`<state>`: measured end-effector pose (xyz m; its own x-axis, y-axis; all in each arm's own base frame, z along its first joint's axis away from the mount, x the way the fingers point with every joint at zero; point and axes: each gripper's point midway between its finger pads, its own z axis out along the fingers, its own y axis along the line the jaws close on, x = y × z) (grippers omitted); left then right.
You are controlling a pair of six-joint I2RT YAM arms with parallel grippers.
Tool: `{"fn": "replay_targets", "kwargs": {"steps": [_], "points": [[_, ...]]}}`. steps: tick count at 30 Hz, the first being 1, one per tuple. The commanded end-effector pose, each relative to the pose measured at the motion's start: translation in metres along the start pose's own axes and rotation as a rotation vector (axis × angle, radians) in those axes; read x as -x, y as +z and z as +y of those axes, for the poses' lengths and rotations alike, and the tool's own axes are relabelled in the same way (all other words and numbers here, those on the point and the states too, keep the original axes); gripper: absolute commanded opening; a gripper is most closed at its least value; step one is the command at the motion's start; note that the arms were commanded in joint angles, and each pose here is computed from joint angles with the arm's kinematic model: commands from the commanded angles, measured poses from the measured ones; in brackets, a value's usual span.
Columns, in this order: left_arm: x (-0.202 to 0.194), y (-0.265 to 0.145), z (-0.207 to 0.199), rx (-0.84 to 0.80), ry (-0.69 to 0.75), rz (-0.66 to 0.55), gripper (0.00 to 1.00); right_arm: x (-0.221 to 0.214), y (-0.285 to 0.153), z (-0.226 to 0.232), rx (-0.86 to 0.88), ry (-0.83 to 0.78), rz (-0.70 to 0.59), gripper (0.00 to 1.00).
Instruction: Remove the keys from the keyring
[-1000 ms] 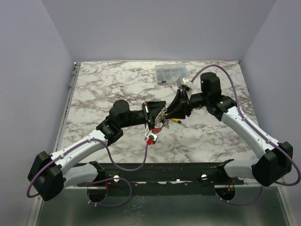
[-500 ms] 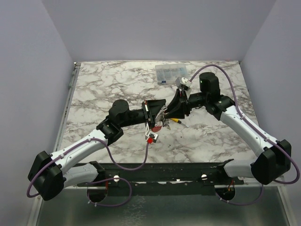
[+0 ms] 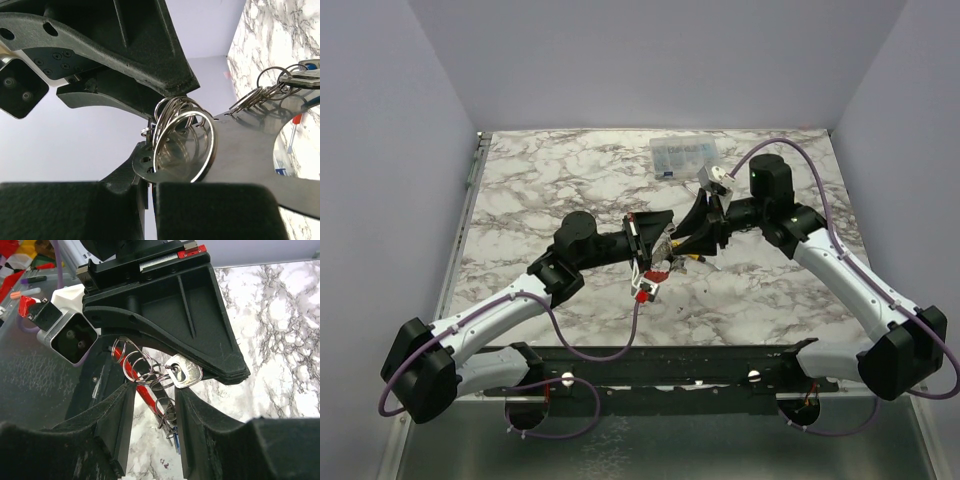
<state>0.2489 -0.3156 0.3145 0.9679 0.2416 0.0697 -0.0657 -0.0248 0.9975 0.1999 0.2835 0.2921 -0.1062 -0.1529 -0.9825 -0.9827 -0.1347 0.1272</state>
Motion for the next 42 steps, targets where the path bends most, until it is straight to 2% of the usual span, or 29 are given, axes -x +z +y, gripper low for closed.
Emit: {"fn": "replay_targets", "kwargs": {"steps": [1,7,18,28,33,40,42], "points": [[-0.009,0.000,0.025,0.055,0.019,0.034,0.00,-0.003,0.005,0.006,0.045,0.046,0.001,0.45],[-0.013,-0.002,0.023,0.052,0.014,0.060,0.00,0.000,0.005,0.009,0.056,0.125,-0.005,0.43],[-0.014,-0.005,0.019,0.045,0.022,0.075,0.00,0.011,0.010,0.016,0.126,0.418,-0.032,0.45],[-0.015,-0.008,0.021,0.051,0.013,0.089,0.00,0.016,0.016,0.002,0.084,0.510,-0.103,0.42],[-0.017,-0.011,0.026,0.065,0.000,0.112,0.00,0.005,0.016,-0.012,-0.015,0.517,-0.076,0.30],[-0.019,-0.018,0.025,0.059,-0.015,0.138,0.00,0.004,0.014,-0.023,-0.106,0.494,-0.070,0.01],[-0.022,-0.021,0.024,0.055,-0.028,0.162,0.00,0.009,0.011,-0.022,-0.126,0.453,-0.079,0.01]]}}
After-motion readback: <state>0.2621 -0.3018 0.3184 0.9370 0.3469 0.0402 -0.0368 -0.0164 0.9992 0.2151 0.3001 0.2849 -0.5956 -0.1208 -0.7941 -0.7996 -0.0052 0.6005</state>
